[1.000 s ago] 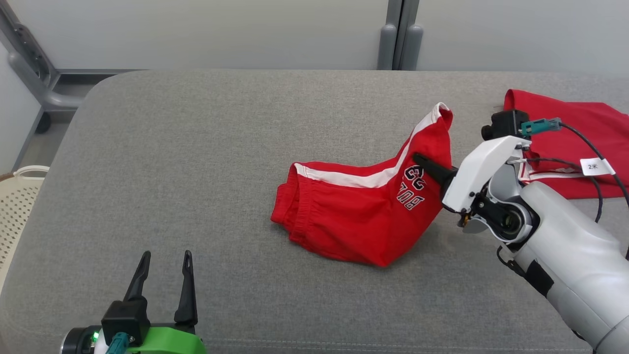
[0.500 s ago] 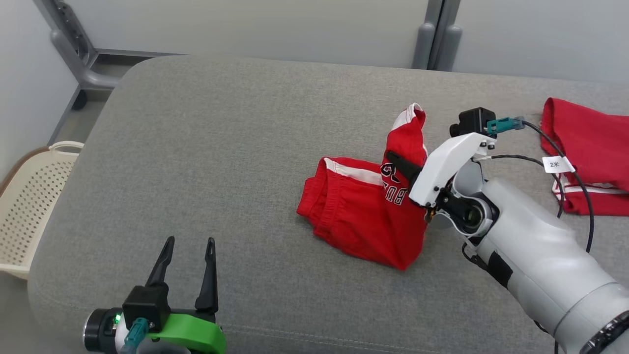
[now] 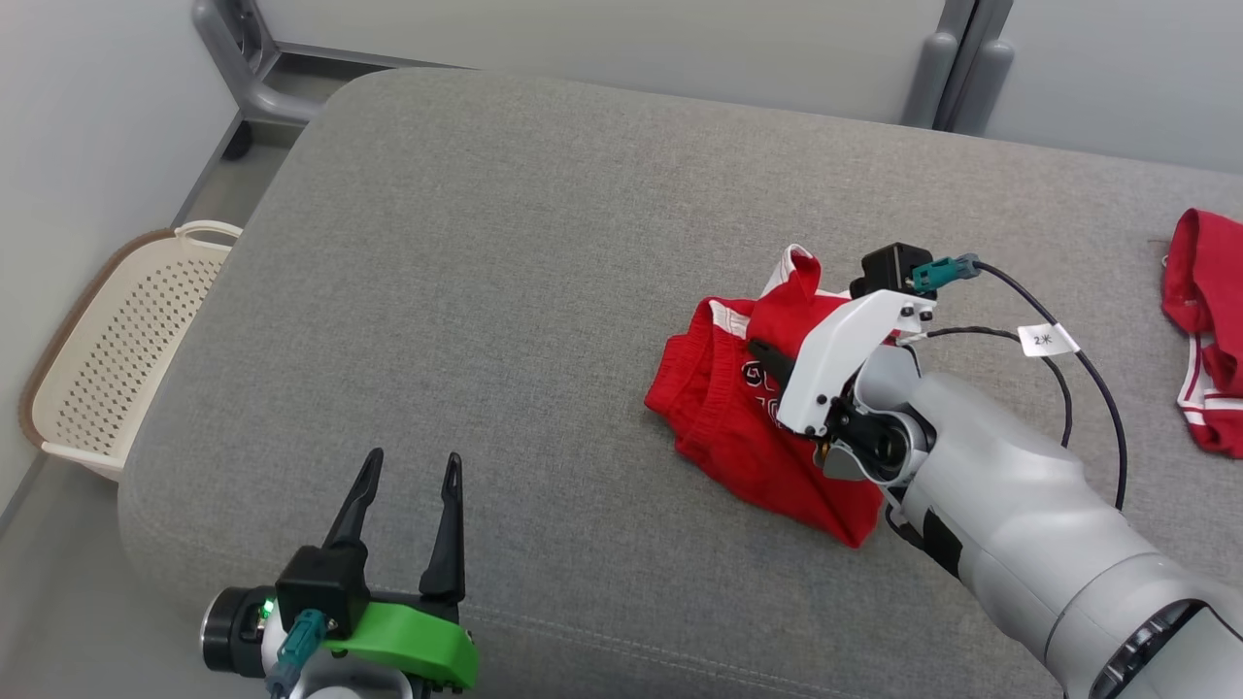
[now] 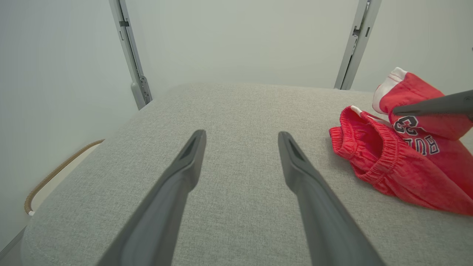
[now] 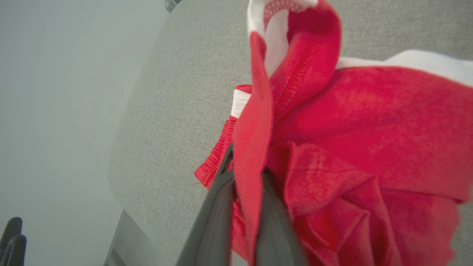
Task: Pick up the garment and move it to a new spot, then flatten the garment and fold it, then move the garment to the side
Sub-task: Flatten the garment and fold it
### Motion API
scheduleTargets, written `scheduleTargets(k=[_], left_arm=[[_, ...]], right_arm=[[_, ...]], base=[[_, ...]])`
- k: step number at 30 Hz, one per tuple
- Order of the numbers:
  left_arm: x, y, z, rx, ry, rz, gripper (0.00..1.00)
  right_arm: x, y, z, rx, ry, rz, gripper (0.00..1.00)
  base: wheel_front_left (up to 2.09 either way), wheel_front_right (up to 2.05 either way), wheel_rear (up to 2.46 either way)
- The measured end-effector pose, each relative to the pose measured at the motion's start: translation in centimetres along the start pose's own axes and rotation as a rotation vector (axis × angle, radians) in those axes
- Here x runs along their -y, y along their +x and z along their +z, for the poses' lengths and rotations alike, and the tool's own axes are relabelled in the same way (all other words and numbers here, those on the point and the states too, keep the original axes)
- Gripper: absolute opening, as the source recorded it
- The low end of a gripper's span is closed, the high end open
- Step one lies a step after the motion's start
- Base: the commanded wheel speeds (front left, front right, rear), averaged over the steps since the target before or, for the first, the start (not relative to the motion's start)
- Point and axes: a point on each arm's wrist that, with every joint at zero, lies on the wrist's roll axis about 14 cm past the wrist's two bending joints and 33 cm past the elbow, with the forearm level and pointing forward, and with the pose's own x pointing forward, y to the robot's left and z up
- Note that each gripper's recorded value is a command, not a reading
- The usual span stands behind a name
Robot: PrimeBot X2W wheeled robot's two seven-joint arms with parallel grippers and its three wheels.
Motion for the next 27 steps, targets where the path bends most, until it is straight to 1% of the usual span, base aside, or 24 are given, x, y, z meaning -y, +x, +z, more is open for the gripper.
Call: scheduleTargets(k=[4, 5, 6, 9, 14, 16, 22, 27], left_arm=[[-0.2, 0.1, -0.2, -0.007, 0.001, 0.008, 1.0], [-0.2, 0.1, -0.2, -0.008, 0.002, 0.008, 1.0], [-0.1, 0.2, -0.2, -0.006, 0.003, 0.008, 1.0], [0.0, 0.5, 0.0, -0.002, 0.004, 0.003, 1.0], [0.3, 0.7, 0.2, 0.006, 0.002, -0.007, 1.0], [0.4, 0.8, 0.3, 0.011, 0.002, -0.008, 1.0], [0.6, 0.6, 0.4, 0.017, 0.008, -0.019, 1.0], [0.9, 0.5, 0.7, 0.027, 0.014, -0.034, 1.0]], right_arm=[[0.6, 0.3, -0.8, -0.025, -0.01, -0.014, 0.0], [0.8, 0.2, -0.9, -0.028, -0.013, -0.019, 0.42], [0.9, 0.2, -0.9, -0.03, -0.015, -0.022, 1.0], [0.8, 0.1, -0.6, -0.015, -0.017, -0.014, 1.0], [-0.3, -0.8, 1.8, 0.09, -0.05, 0.035, 1.0], [-0.2, -1.5, 2.3, 0.127, -0.072, 0.046, 1.0], [1.0, -4.6, 4.3, 0.263, -0.095, 0.049, 1.0], [3.3, -7.7, 5.7, 0.374, -0.143, 0.009, 1.0]], base=[[0.0, 0.0, 0.0], [0.0, 0.0, 0.0], [0.0, 0.0, 0.0], [0.0, 0.0, 0.0], [0.0, 0.0, 0.0], [0.0, 0.0, 0.0], [0.0, 0.0, 0.0], [0.0, 0.0, 0.0]])
